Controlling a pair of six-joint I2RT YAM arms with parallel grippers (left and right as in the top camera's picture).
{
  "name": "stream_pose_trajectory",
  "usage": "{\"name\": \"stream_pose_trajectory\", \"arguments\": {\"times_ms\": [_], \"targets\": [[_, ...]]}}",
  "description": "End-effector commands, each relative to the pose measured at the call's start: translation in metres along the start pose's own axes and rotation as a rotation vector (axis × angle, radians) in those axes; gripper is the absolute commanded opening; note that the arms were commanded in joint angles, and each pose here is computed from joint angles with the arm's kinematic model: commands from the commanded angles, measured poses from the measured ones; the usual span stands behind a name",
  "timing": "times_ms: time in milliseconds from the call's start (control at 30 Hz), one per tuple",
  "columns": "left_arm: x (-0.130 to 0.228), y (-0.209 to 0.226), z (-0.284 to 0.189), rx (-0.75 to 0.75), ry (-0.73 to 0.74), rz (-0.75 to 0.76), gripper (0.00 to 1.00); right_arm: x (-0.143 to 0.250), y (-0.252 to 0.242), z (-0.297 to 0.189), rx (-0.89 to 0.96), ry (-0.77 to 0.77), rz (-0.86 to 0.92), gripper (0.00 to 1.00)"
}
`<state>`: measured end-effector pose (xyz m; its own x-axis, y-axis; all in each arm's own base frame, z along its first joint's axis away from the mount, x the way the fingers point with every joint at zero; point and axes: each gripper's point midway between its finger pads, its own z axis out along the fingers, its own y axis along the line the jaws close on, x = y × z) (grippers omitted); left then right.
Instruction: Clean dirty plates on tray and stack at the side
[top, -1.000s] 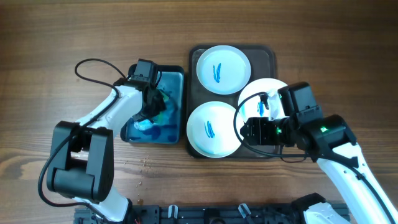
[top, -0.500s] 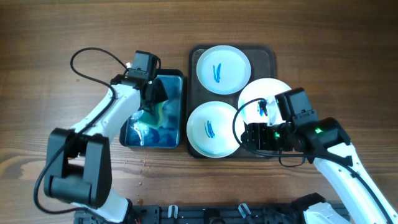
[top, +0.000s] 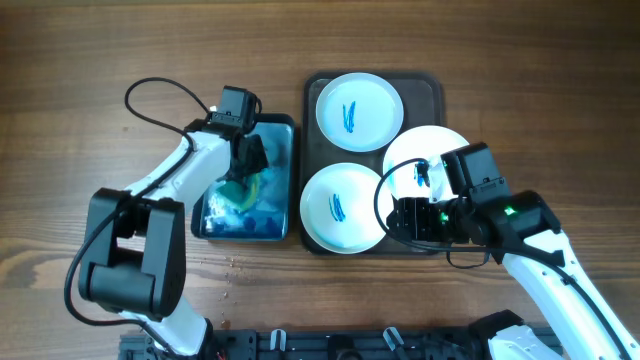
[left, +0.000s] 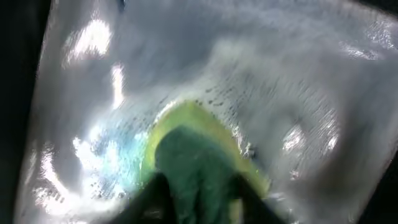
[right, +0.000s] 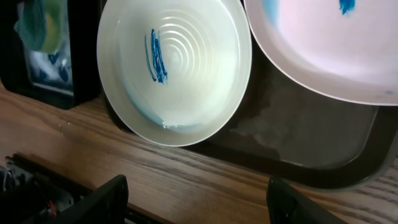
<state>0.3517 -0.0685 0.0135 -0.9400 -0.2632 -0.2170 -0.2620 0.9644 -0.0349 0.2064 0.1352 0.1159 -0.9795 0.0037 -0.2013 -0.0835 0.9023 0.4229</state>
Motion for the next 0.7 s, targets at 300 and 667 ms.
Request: {"name": "stream_pose_trajectory", "arguments": {"times_ms": [300,667], "targets": [[0.026,0.008,-0.034,0.016,0.089,0.017,0.61,0.002,-0.011,0.006,0.052,-0.002,0.041,0.77],[0.048,0.015,0.026,0.034,0.047,0.015,0.14,0.013,-0.024,0.029,0.079,0.066,0.065,0.75]]}}
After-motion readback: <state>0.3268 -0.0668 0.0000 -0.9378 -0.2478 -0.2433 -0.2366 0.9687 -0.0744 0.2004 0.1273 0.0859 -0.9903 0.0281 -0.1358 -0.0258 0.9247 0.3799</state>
